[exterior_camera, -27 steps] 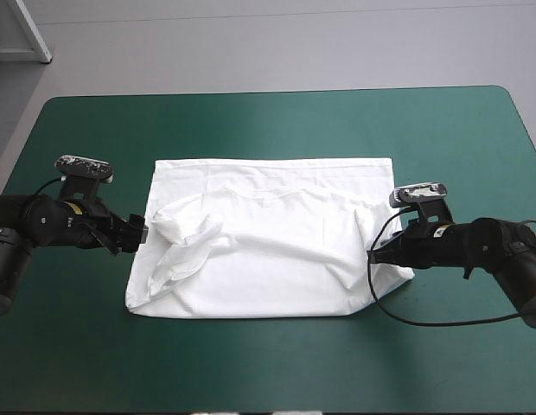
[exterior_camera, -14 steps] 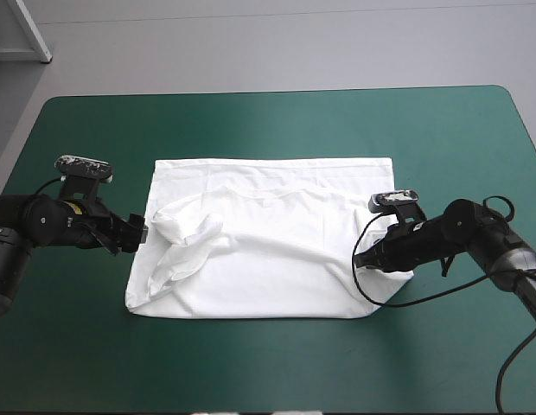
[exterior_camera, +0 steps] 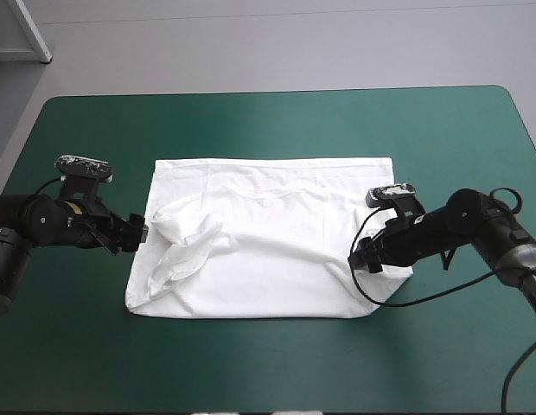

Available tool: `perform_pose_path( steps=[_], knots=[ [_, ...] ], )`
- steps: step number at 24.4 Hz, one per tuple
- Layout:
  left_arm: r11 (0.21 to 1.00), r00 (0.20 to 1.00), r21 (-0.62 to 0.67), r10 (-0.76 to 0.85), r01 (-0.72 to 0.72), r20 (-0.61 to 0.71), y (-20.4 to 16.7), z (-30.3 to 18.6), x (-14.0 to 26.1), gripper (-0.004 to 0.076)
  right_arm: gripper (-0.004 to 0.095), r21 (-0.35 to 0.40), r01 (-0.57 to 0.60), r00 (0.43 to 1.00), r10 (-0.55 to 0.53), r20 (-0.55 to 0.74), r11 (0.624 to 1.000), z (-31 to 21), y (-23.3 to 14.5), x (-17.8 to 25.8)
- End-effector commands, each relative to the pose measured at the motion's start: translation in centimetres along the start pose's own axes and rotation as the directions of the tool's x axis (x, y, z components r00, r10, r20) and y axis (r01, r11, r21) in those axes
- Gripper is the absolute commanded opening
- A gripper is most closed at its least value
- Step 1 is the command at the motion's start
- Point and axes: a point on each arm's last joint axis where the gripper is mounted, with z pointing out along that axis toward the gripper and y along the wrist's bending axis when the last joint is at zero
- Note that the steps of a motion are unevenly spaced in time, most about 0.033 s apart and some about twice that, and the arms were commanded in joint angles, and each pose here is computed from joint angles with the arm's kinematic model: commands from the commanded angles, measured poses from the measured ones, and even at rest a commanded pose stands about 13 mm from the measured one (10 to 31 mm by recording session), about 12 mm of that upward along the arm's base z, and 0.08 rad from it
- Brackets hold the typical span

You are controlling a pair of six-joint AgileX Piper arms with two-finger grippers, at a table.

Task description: Fold the cloth

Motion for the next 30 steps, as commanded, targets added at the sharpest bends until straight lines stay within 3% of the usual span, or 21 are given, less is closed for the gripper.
perform_pose_path(
  steps=[1,10,13,26,30],
  knots=[
    [1.000,0.998,0.005,-0.004,0.003,0.068,-0.3,-1.5,-0.6,0.0704,0.0671,0.025,0.029,0.994,-0.031,0.108,0.999,-4.5,1.8,-0.7],
    [0.998,0.988,0.043,-0.033,0.040,-0.148,-0.7,-1.5,1.3,0.0704,0.0671,0.163,-0.012,0.991,-0.010,0.133,0.987,-10.8,4.2,4.3],
    [0.997,0.976,0.049,-0.045,0.056,-0.212,-0.8,-0.5,2.4,0.0704,0.0671,0.199,-0.018,0.978,-0.024,0.206,0.980,-12.6,4.9,5.7],
    [0.994,0.942,0.054,-0.074,0.096,-0.329,-1.0,8.6,6.3,0.0704,0.0617,0.180,-0.013,0.980,-0.023,0.196,0.984,-12.3,5.0,5.9],
    [0.992,0.923,0.103,-0.030,0.076,-0.385,-2.6,11.6,6.2,0.0638,0.0617,0.194,-0.017,0.984,-0.018,0.177,0.981,-11.8,4.5,5.4]
  ],
)
